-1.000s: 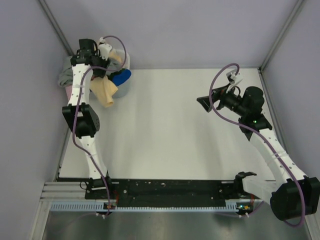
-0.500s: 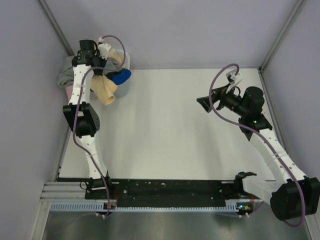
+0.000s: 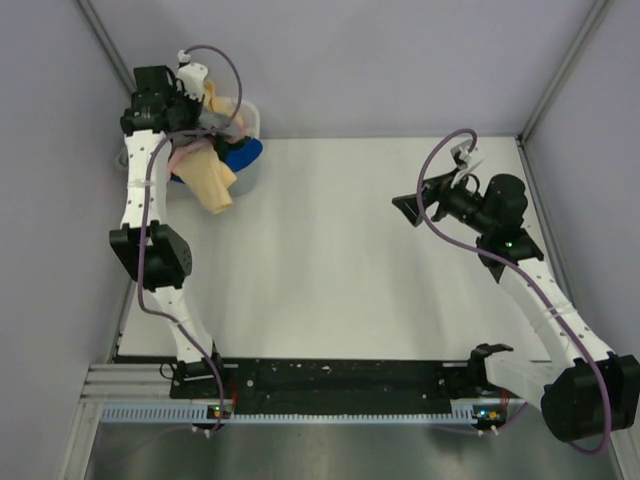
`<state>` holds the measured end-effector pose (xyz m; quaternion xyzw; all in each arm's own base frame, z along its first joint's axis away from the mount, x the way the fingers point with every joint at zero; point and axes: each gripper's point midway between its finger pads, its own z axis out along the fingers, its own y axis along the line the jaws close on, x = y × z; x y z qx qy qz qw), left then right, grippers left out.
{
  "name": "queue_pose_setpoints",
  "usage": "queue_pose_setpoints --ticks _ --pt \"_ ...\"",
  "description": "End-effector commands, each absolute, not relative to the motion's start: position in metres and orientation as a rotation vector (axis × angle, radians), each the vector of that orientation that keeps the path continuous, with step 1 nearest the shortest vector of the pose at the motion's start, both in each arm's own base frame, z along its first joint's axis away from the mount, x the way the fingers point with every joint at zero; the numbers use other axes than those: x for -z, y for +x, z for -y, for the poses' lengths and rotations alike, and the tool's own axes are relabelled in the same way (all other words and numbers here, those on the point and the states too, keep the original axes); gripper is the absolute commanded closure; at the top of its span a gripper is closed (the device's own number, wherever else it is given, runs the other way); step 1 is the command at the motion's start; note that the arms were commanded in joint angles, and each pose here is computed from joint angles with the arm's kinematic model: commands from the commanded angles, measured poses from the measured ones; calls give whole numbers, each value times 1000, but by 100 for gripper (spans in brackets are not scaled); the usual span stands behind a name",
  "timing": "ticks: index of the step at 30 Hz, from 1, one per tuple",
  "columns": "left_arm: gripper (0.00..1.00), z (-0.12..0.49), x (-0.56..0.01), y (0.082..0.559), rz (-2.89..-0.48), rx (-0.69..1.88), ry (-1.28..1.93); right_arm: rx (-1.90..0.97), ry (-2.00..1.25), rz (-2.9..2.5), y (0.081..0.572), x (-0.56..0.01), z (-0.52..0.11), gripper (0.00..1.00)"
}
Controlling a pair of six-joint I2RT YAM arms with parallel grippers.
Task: Fold and stack the t-shirts
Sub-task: Grab crumpled tshirt from bin with the left arm, then move the tshirt to the center of the board
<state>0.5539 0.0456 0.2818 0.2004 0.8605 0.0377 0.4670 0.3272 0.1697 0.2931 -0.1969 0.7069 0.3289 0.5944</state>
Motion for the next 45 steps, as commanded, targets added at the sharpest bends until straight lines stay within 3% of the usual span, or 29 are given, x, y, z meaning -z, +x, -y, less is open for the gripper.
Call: queue_pose_setpoints --ticks 1,6,15,22,27,30,34,39,44,45 --pt "100 -12 -411 514 -1774 -45 569 -769 -514 -1586 322 -306 -182 3" --pt "100 21 -384 473 -1838 114 695 -766 -611 -1618 316 -296 -208 4" --pt "100 111 -530 369 -1494 234 784 -918 -745 -1439 291 -357 -268 4" --pt "100 206 -527 248 -1386 433 1163 -1036 -765 -1284 267 -413 -281 3" --pt "100 237 -527 209 -1334 459 1252 -1044 -782 -1296 250 -418 -274 1" --pt "100 256 -509 203 -1350 517 1331 -974 -760 -1341 249 -414 -262 1" --pt "100 283 -480 231 -1453 553 1304 -905 -739 -1452 254 -388 -251 1" --pt "100 332 -384 263 -1629 667 1401 -791 -642 -1648 273 -341 -233 1" --pt "100 373 -321 290 -1729 769 1377 -577 -223 -2006 316 -266 -162 3" --pt "95 381 -307 293 -1754 801 1389 -588 -96 -2060 321 -255 -145 5"
